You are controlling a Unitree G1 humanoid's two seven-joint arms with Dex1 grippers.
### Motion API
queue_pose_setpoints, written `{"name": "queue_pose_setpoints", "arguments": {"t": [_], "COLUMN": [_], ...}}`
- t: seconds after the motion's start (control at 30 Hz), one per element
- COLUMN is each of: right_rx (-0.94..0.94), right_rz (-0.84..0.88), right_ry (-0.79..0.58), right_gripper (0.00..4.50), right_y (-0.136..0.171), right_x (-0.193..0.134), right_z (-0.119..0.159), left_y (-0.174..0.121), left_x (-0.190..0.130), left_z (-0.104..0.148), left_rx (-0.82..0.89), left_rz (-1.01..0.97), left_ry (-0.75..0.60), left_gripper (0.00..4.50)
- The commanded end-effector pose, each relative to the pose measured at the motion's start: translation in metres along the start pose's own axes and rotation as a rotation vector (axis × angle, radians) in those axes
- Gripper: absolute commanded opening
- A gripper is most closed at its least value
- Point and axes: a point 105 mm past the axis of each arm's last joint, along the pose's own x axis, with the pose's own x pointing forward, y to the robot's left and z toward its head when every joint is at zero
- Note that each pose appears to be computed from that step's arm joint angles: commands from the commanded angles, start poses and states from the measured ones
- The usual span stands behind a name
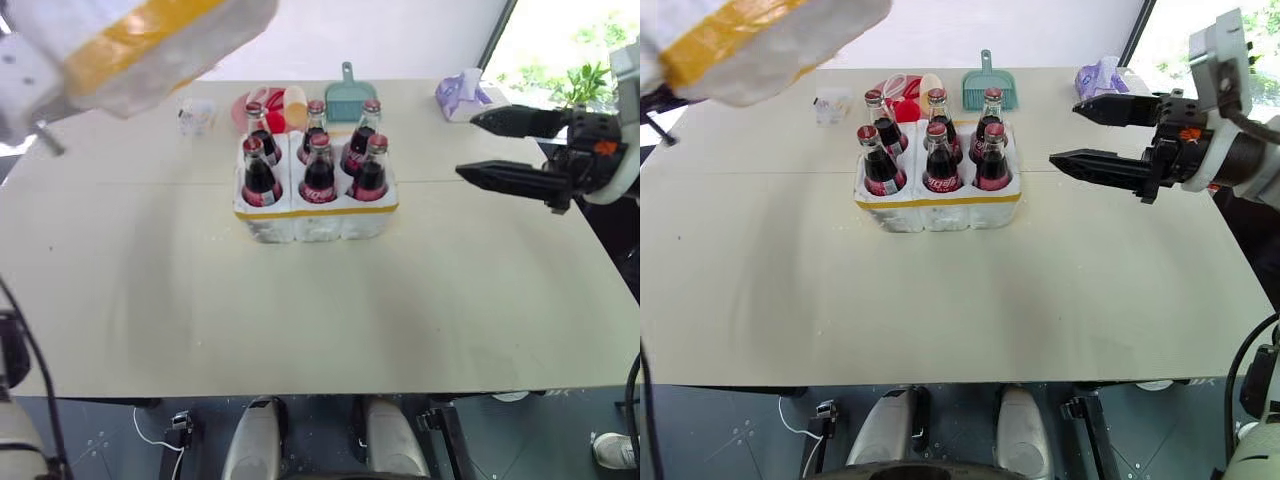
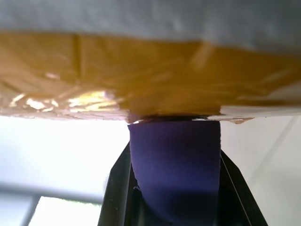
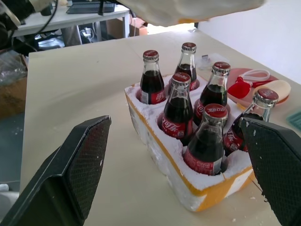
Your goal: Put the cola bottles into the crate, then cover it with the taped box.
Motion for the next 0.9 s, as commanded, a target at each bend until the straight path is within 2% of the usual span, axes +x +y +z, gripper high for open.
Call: {"name": "queue_pose_setpoints", "arguments": {"t": [0.03, 0.13, 0.33, 0.57, 0.7, 0.87, 0.9], "right_rx": [-0.043, -0.03, -0.007, 0.013, 0.016, 0.02, 0.02], "right_rz": [-0.029, -0.056, -0.089, -0.111, -0.111, -0.116, -0.119], "right_ry": [-0.013, -0.01, -0.028, -0.056, -0.065, -0.041, -0.033], "right_gripper": [4.5, 4.5, 4.5, 4.5, 4.5, 4.5, 4.5], "right_y": [0.003, 0.003, 0.007, 0.008, 0.009, 0.007, 0.006], "right_x": [-0.009, -0.014, -0.019, -0.02, -0.018, -0.018, -0.019], "right_z": [0.006, 0.003, 0.001, 0.001, 0.002, -0.006, -0.008], "left_y": [0.004, -0.016, -0.055, -0.076, -0.091, -0.109, -0.111], "left_x": [0.008, 0.017, 0.024, 0.027, 0.027, 0.022, 0.02], "left_z": [0.043, 0.056, 0.046, 0.04, 0.05, 0.038, 0.037], "left_rx": [0.115, 0.227, 0.492, 0.705, 0.744, 0.725, 0.72], "left_rz": [0.072, 0.038, -0.053, -0.074, -0.077, -0.089, -0.09], "left_ry": [-0.136, -0.172, -0.102, -0.038, -0.107, -0.116, -0.12], "left_gripper": [0.6, 0.6, 0.6, 0.6, 0.6, 0.6, 1.43]}}
